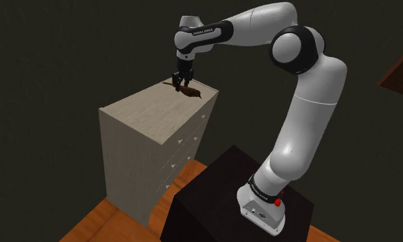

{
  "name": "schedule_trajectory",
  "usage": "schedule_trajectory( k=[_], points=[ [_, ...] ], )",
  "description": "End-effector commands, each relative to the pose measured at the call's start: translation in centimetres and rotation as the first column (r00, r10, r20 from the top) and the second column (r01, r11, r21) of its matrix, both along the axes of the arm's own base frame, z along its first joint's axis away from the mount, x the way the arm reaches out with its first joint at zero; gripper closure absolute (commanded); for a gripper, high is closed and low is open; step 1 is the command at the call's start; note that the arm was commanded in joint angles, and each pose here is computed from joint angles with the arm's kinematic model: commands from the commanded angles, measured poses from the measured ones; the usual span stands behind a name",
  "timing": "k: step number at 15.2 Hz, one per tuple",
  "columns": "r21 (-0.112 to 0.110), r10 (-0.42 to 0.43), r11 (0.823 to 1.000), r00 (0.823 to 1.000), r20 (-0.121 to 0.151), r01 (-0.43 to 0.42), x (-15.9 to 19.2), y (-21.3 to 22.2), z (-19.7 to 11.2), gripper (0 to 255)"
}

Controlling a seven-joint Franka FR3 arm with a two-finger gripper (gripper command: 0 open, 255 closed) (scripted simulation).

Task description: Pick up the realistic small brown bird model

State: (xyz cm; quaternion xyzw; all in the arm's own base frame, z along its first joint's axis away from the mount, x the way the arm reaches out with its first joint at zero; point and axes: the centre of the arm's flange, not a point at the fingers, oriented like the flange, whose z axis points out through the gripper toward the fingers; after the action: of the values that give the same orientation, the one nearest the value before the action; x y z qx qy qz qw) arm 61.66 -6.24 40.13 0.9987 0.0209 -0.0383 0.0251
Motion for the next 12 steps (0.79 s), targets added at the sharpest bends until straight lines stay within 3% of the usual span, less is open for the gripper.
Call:
schedule_trajectory(
  k=[1, 12],
  points=[
    [0.000, 0.000, 1.000, 1.000, -0.001, 0.000, 0.0, 0.0, 0.0, 255],
    [0.000, 0.000, 1.000, 1.000, -0.001, 0.000, 0.0, 0.0, 5.2, 255]
  ],
)
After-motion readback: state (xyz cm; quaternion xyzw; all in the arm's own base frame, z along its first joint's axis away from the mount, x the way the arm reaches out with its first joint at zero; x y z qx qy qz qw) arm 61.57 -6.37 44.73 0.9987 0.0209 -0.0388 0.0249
